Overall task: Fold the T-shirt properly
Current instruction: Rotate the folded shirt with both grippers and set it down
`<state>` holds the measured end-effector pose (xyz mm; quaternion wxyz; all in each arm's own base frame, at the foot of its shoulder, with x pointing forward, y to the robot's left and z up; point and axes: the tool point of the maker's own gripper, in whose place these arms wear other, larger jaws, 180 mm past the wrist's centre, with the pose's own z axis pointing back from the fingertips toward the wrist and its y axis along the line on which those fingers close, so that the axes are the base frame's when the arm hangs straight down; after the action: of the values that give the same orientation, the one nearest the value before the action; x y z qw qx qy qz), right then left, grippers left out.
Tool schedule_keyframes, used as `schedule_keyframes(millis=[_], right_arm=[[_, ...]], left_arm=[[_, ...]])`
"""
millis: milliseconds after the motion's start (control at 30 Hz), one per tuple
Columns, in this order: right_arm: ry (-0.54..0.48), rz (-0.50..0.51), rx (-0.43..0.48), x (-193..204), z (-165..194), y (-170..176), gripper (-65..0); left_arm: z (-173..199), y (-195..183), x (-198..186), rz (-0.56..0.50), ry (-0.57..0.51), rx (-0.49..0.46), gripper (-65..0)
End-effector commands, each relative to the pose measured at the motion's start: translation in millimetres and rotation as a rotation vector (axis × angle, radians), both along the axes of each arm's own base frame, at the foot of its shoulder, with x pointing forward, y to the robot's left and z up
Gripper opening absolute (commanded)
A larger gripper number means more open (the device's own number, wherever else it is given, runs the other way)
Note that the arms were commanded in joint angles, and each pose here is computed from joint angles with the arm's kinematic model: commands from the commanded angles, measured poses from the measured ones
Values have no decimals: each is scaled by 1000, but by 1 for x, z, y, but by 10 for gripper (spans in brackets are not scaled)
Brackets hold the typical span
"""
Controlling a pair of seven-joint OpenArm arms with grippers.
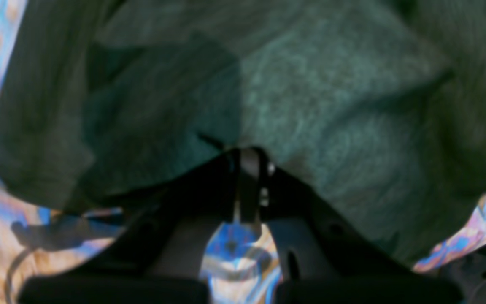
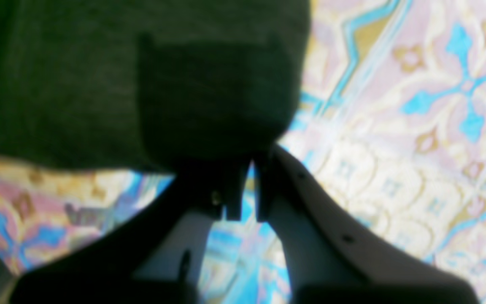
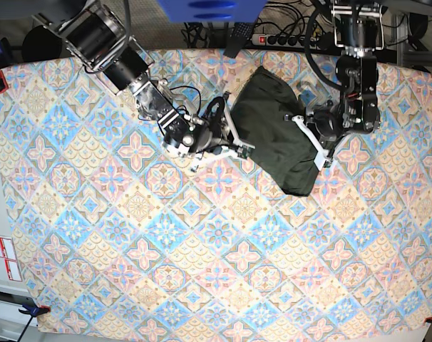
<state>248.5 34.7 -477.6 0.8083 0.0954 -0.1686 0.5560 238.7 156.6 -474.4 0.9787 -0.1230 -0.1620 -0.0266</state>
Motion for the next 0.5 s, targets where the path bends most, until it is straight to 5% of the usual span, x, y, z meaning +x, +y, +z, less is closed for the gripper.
schedule_keyframes(millis=[0, 467], right_arm=[[-23, 3, -11, 4, 5, -9, -611], [-77, -19, -14, -13, 20, -52, -612]], left_arm=[[2, 0, 14, -11, -24, 25, -650], [22, -24, 89, -238, -116, 203, -650]])
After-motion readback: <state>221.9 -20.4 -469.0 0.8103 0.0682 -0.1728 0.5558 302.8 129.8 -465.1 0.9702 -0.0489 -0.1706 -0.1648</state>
